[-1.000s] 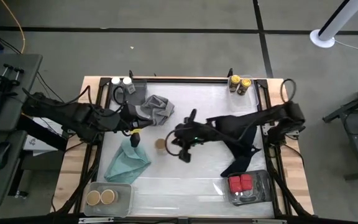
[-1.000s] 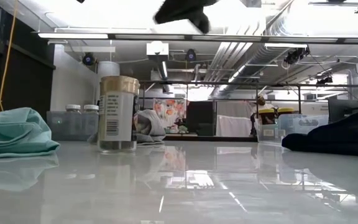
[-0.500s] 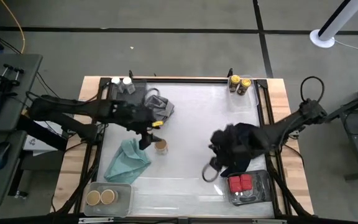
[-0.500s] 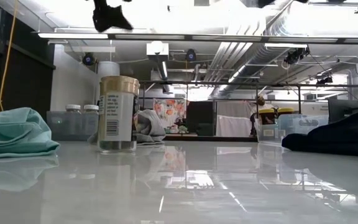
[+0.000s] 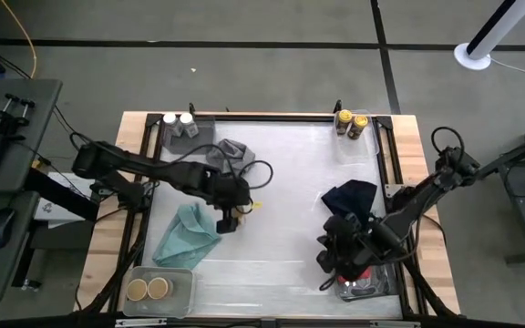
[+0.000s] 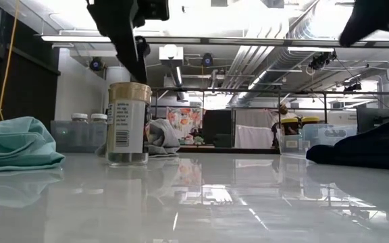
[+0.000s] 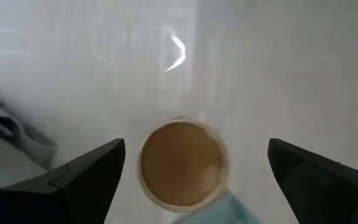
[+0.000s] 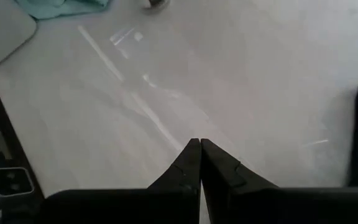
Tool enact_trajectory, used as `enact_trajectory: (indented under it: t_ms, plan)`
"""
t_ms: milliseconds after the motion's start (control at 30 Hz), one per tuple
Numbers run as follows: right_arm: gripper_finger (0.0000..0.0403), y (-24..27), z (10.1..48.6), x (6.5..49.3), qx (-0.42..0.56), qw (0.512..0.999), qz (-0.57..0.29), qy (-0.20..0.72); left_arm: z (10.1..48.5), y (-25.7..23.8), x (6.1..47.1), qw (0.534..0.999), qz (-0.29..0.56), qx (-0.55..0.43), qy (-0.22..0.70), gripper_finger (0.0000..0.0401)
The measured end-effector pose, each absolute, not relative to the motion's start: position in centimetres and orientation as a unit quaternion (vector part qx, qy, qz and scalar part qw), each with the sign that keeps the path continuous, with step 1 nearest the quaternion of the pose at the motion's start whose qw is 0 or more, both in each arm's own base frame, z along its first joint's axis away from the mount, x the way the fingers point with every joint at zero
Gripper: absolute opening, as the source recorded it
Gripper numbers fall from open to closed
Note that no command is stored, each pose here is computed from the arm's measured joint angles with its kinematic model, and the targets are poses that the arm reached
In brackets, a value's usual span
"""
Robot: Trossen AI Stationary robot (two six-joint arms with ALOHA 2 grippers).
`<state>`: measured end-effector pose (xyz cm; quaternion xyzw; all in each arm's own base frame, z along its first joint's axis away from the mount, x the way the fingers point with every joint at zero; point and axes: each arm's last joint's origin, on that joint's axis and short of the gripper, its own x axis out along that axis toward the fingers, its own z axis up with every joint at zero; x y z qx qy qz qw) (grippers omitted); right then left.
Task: Sort spices by type
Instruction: Put the brown seasoning bottle into the gray bin
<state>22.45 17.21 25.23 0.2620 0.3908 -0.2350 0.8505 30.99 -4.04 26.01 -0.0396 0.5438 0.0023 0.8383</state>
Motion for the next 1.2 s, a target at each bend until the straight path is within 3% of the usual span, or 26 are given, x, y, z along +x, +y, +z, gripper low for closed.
enact_trajectory:
  t_ms: [533,667,800,833,1000,1200]
  plan:
    - [0.0000,17.8,23.2,21.9,0.274,0.853,-0.216,0.388,20.5,-5.2,33.0,0.788,0.039,0.005,0.614,0.0380]
    - [0.0000,17.8,23.2,21.9,0.270,0.855,-0.215,0.388,20.3,-5.4,33.1,0.789,0.047,0.001,0.613,0.0348]
    - [0.0000,17.8,23.2,21.9,0.261,0.858,-0.213,0.389,22.0,-6.0,32.3,0.803,0.049,0.010,0.594,0.0243]
    - [0.0000,17.7,23.2,21.9,0.259,0.858,-0.213,0.389,22.8,-6.1,32.0,0.809,0.048,0.011,0.586,0.0232]
    - [0.0000,17.7,23.3,22.0,0.242,0.865,-0.211,0.386,28.8,-6.6,29.3,0.853,0.024,-0.002,0.521,0.0234]
    - [0.0000,17.5,23.3,22.1,0.235,0.867,-0.213,0.384,34.6,-9.4,24.1,0.883,-0.089,-0.030,0.460,0.0234]
